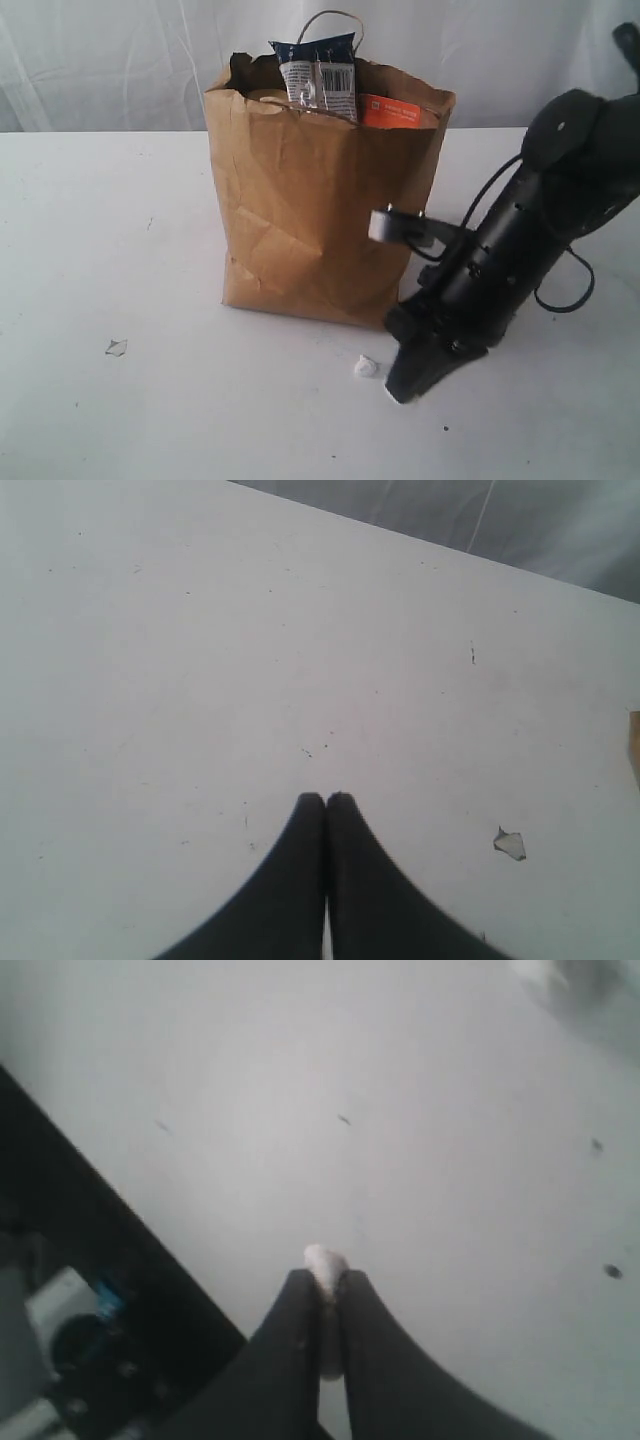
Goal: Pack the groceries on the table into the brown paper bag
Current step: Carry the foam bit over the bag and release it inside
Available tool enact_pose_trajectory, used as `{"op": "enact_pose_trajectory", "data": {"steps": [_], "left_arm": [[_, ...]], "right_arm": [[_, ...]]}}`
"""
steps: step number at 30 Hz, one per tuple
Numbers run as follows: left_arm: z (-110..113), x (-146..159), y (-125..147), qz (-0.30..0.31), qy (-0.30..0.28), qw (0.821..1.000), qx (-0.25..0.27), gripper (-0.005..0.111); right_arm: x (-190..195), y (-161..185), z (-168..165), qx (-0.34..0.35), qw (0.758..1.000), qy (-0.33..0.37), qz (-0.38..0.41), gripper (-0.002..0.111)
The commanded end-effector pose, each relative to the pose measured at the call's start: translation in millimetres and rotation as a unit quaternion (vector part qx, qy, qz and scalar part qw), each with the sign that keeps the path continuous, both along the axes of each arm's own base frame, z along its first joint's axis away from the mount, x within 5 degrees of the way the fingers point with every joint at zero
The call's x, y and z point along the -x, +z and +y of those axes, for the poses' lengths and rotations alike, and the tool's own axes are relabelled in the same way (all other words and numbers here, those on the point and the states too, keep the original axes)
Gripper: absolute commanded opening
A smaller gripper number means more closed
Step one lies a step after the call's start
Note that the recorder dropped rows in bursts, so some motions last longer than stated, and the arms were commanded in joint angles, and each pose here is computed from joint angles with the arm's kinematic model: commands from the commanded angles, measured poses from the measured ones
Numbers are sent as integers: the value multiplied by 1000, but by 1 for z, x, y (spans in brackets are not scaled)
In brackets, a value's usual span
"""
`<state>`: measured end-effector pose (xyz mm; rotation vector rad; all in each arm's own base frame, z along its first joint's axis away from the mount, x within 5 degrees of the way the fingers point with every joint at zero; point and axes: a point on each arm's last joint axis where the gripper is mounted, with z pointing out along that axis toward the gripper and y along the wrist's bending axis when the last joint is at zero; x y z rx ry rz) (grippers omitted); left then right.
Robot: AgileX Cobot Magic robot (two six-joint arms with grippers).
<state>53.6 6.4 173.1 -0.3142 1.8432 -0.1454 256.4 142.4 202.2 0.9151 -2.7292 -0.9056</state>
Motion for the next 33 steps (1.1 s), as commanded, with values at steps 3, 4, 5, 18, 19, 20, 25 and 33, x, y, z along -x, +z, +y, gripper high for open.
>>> {"op": "enact_pose_trajectory", "data": {"steps": [3,4,5,18,19,20,25,33], "left_arm": [[0,0,-1,0,2,1000,-1,0],[0,0,-1,0,2,1000,-1,0],[0,0,-1,0,2,1000,-1,0],[0,0,-1,0,2,1000,-1,0],[0,0,-1,0,2,1000,-1,0],[0,0,-1,0,2,1000,-1,0],[0,0,-1,0,2,1000,-1,0],[0,0,-1,0,2,1000,-1,0]], "right_arm": [[5,88,24,-229,969,-57,-74,0],[5,104,27,-274,955,-57,-96,0],[5,118,30,-317,940,-60,-112,0],[-54,171,22,-304,758,-138,-560,0],[-63,164,19,-266,762,-165,-567,0],[-70,157,17,-242,765,-182,-568,0],[-80,137,22,-238,784,-186,-543,2],[-80,138,23,-240,784,-184,-542,35]]}}
